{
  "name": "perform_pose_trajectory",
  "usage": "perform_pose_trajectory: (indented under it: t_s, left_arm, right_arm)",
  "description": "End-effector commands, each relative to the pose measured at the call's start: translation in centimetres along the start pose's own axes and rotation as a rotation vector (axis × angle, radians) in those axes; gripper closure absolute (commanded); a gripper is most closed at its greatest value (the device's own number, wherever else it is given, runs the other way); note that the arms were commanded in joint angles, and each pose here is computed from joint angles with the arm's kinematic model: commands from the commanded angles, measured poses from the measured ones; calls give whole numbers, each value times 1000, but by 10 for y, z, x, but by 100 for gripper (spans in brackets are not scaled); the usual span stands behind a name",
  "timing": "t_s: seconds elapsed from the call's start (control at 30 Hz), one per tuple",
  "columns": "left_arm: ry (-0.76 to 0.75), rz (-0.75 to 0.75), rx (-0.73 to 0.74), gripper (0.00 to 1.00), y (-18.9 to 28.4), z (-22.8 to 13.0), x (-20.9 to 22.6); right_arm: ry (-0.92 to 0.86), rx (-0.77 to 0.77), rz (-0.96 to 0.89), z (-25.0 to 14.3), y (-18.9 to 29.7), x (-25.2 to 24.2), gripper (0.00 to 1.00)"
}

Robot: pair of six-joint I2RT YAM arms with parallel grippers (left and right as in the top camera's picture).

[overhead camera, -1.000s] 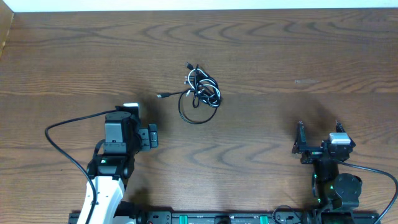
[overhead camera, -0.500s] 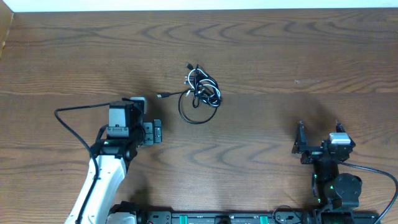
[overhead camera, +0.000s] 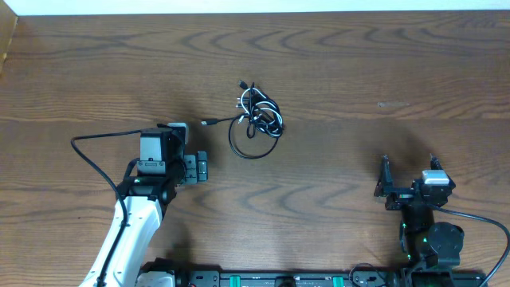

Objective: Untangle cables

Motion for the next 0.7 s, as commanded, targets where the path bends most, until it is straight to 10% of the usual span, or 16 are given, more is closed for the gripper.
perform_pose_trajectory:
  t_s: [0.0,0.67]
  left_arm:
    - [-7,-11,-29,7,4,12,-1]
    - [-5,-17,-80,6,4,21,-2]
  right_arm:
    - [15,-1,-3,0,0,-1,1]
    - [15,-1,-3,0,0,-1,1]
Point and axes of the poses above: each gripper's point midway between its finger pads, its own y axis back along the fingers, its own x axis along the line the jaws close on, z = x × y, the point moved 6 cm from there along y, back along the fingers
